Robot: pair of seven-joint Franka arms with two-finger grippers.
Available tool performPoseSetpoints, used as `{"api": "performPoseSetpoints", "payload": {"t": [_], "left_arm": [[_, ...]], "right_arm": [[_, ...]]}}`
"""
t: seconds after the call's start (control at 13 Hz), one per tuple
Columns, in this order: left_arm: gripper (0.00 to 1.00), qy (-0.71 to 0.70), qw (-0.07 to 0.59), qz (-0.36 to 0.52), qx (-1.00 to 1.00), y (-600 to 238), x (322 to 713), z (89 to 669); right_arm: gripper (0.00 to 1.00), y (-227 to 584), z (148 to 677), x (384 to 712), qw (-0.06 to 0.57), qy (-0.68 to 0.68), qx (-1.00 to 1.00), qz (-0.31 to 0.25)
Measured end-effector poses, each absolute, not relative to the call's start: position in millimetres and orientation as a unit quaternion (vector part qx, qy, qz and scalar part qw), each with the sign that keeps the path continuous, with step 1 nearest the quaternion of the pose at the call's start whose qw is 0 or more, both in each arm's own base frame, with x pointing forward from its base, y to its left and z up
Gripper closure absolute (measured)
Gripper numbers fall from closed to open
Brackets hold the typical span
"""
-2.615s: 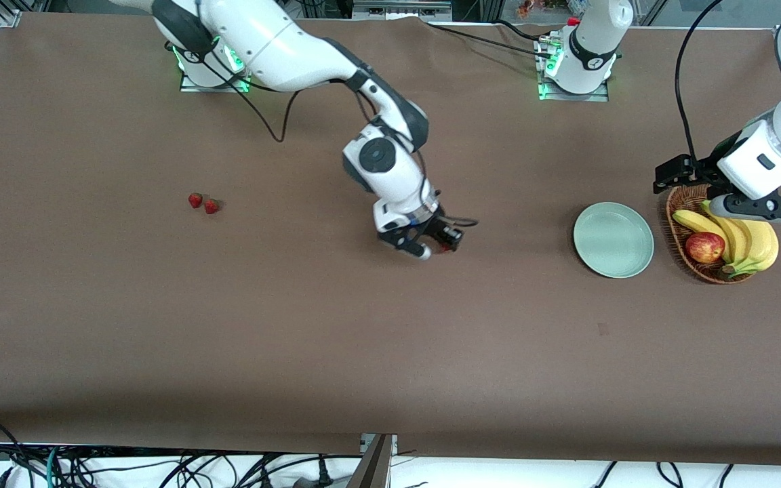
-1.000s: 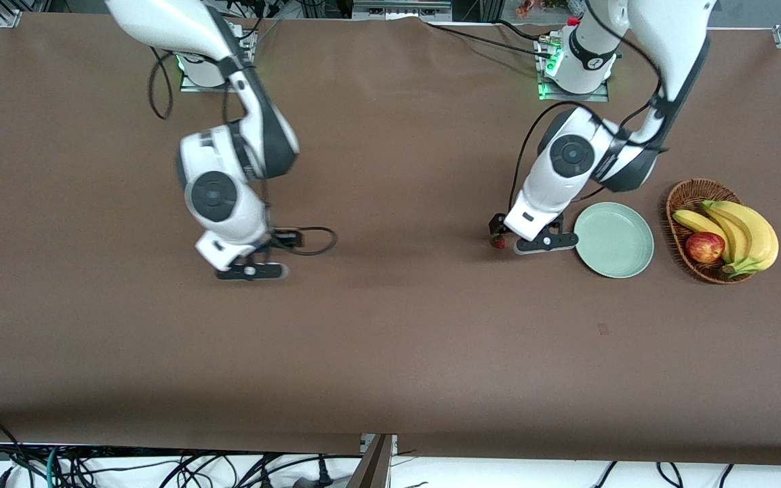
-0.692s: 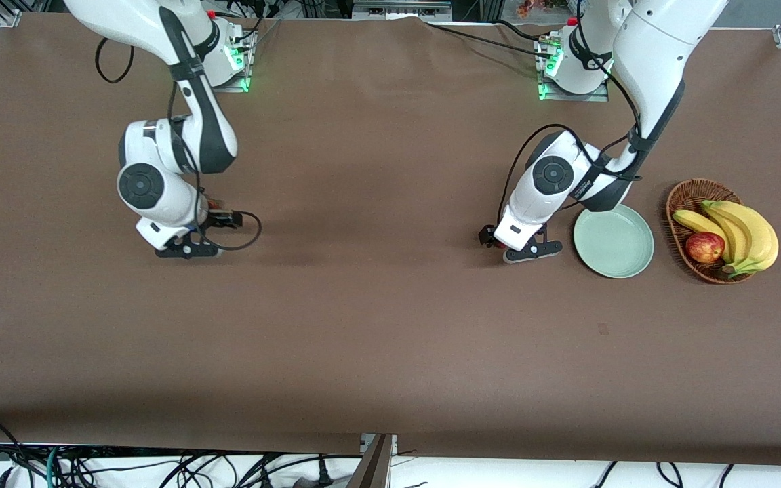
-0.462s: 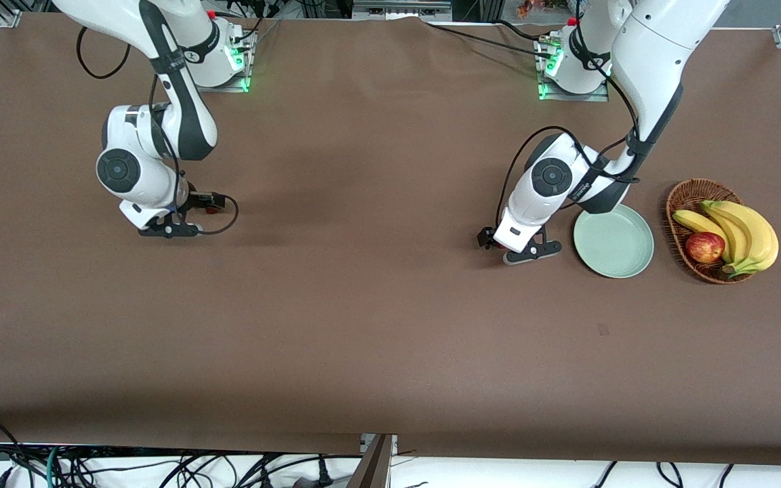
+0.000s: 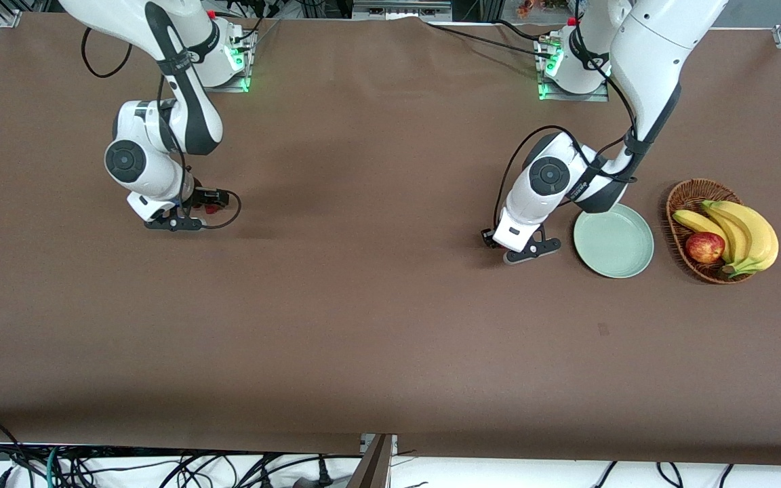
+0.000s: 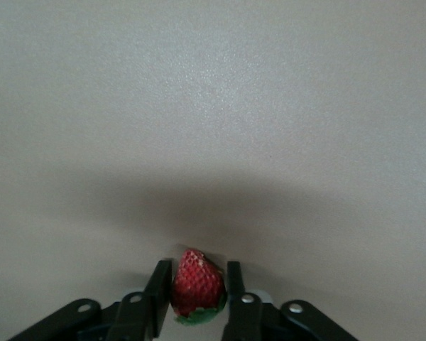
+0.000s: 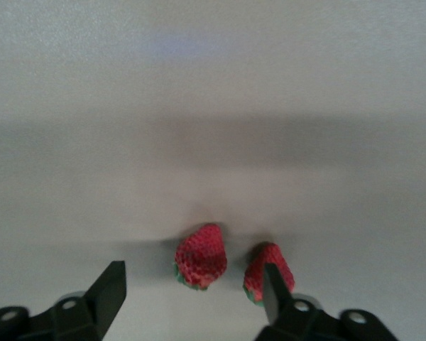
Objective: Collect all strawberries into plate
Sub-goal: 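Place the strawberry on the plate while the right gripper grasps another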
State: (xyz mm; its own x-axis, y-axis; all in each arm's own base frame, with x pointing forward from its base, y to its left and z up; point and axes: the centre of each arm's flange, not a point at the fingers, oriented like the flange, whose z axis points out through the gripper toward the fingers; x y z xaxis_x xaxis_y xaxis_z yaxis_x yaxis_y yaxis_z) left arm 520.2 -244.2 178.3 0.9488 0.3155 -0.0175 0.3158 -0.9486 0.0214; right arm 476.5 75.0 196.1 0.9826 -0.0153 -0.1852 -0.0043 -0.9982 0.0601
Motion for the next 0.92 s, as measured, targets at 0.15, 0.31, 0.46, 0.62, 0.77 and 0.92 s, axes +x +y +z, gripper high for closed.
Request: {"api": "performPoseSetpoints", "payload": {"t": [0.15,0.31,0.46,0.62,0.77,0.92], "left_arm": [[0.69,0.161,0.008,-0.01,0.987,-243.8,521.5,179.5],[0.69,0.169,-0.011,-0.019,0.985,-238.2,538.5,193.9],[0.69,0.163,-0.003,-0.042,0.986,-218.6,568.9,225.9],[0.69,0.137,0.012,-0.065,0.988,-159.5,593.6,260.0],[0.69,0.105,0.016,-0.081,0.991,-81.4,601.8,283.9],[0.69,0.076,0.01,-0.092,0.993,-17.5,598.0,282.9]], "right_arm": [[0.24,75.3,186.8,475.5,0.036,-0.004,0.995,-0.094],[0.3,74.6,182.1,475.2,0.036,-0.008,0.995,-0.093],[0.46,75.1,178.7,474.0,0.035,-0.012,0.995,-0.097],[0.57,77.9,174.8,472.9,0.034,-0.014,0.995,-0.097],[0.66,80.2,175.8,473.5,0.032,-0.013,0.995,-0.095],[0.66,90.3,178.8,476.6,0.026,-0.007,0.996,-0.088]]}}
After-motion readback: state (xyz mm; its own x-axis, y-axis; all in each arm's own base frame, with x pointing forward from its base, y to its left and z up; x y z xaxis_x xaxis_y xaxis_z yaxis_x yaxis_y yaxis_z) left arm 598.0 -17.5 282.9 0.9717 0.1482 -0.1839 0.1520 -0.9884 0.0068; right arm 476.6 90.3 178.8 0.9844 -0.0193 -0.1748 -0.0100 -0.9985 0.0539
